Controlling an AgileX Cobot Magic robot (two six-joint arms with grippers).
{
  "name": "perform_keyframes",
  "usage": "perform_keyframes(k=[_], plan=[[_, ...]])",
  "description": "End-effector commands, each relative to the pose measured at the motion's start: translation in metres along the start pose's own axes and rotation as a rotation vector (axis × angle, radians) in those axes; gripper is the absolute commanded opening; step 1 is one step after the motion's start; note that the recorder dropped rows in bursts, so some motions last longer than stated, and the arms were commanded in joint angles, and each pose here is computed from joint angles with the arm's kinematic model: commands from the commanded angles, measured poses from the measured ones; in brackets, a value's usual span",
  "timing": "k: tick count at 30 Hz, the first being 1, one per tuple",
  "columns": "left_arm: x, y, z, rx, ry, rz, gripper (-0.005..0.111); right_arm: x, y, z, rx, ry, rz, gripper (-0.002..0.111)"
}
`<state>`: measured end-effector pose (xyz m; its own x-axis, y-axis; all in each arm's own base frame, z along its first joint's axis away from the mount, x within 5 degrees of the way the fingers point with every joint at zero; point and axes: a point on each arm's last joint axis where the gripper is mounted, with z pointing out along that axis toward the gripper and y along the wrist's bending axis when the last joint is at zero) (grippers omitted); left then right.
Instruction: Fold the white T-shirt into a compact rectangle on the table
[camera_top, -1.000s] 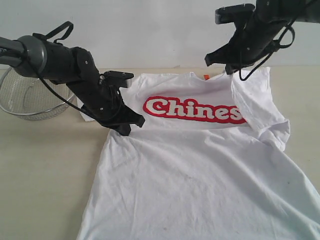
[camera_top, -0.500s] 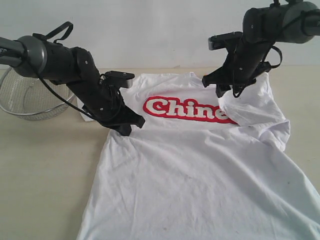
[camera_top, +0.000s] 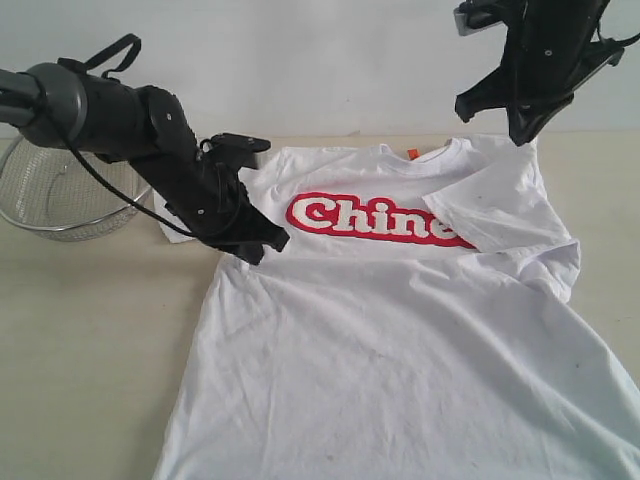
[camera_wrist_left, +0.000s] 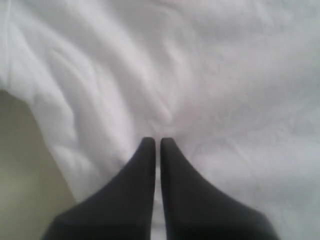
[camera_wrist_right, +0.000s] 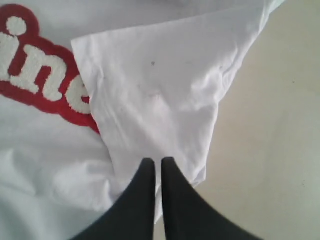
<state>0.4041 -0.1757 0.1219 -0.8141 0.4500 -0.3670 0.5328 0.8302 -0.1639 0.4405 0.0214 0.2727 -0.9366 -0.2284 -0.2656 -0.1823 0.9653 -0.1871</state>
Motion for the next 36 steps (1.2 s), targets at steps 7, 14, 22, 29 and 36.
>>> perform_keyframes(k=[7,14,22,29,36], plan=[[-0.033,-0.028,-0.03,0.172,-0.224,0.147,0.005,0.091,0.019,-0.023,-0.102,0.139,0.086,0.0],[-0.06,-0.045,-0.017,0.163,-0.328,0.193,0.005,0.188,0.059,-0.003,-0.233,0.18,0.154,0.0],[-0.085,-0.059,0.011,0.258,-0.342,0.211,0.005,0.222,0.069,0.036,-0.116,0.095,0.229,0.0],[-0.092,-0.086,0.04,0.333,-0.324,0.257,0.005,0.224,0.065,0.048,-0.05,0.136,0.211,0.0],[-0.092,-0.097,0.052,0.312,-0.295,0.276,0.005,0.223,0.068,0.063,-0.056,0.157,0.203,0.0]])
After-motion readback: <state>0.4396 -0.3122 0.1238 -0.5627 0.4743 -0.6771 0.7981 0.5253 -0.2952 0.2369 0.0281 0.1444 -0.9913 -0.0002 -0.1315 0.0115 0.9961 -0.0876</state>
